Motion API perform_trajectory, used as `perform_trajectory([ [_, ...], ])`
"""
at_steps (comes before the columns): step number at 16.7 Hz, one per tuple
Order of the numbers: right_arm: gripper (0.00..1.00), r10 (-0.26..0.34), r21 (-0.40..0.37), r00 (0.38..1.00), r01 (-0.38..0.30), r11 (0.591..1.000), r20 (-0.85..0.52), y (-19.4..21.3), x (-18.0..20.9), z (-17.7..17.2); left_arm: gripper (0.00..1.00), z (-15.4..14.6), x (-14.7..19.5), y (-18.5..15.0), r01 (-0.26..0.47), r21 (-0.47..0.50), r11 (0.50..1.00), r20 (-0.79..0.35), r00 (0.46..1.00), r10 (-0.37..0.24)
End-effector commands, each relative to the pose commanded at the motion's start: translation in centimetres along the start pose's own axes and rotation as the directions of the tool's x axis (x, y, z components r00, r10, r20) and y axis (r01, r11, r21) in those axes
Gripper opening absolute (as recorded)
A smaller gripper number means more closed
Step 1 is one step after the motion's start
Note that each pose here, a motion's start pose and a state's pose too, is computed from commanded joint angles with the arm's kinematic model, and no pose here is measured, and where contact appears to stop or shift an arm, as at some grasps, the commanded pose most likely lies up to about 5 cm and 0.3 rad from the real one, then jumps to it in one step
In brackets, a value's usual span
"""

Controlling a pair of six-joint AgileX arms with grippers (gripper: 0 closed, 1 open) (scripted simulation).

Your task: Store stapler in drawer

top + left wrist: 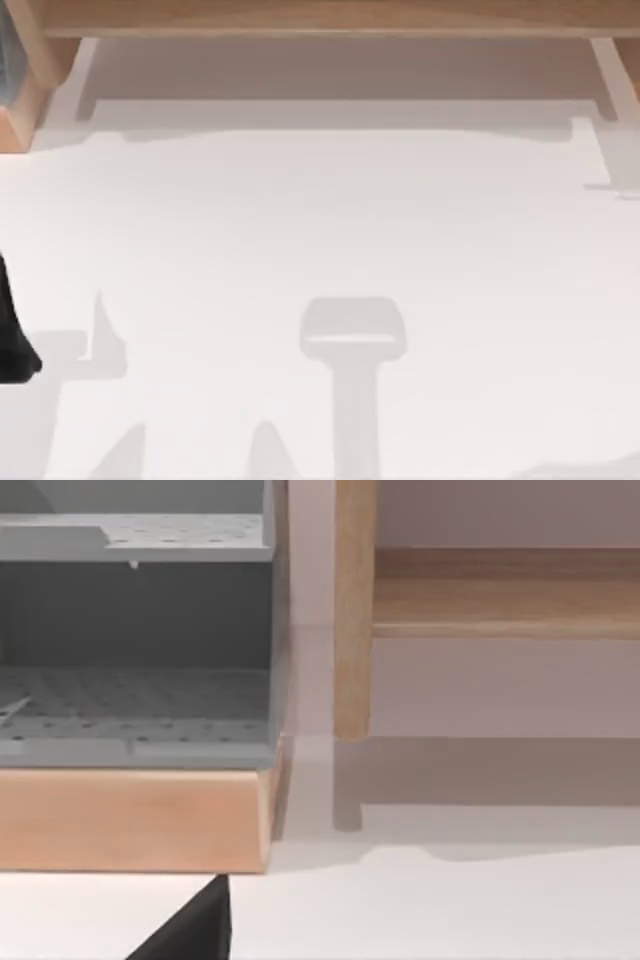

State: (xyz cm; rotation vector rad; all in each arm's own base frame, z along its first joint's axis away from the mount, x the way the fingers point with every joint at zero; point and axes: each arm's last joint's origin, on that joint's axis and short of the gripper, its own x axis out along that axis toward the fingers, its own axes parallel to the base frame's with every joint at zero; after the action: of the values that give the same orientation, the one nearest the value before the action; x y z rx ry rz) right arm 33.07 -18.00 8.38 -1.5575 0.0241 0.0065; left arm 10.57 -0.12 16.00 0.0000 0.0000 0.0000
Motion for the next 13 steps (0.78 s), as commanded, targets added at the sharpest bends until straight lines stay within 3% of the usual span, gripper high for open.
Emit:
perform_trajectory([
  [3,0.0,-0.031,-0.017,1.0,0.031,0.999,-0.001,-0.8,2.9,-0.4,1.0,0.0,0.0,0.0,0.0,0.0,1.0,0.0,1.0,0.0],
  [13,0.0,-0.006,-0.001,1.0,0.006,1.0,0.01,-0.3,6.0,0.0,1.0,0.0,0.0,0.0,0.0,0.0,1.0,0.0,1.0,0.0],
])
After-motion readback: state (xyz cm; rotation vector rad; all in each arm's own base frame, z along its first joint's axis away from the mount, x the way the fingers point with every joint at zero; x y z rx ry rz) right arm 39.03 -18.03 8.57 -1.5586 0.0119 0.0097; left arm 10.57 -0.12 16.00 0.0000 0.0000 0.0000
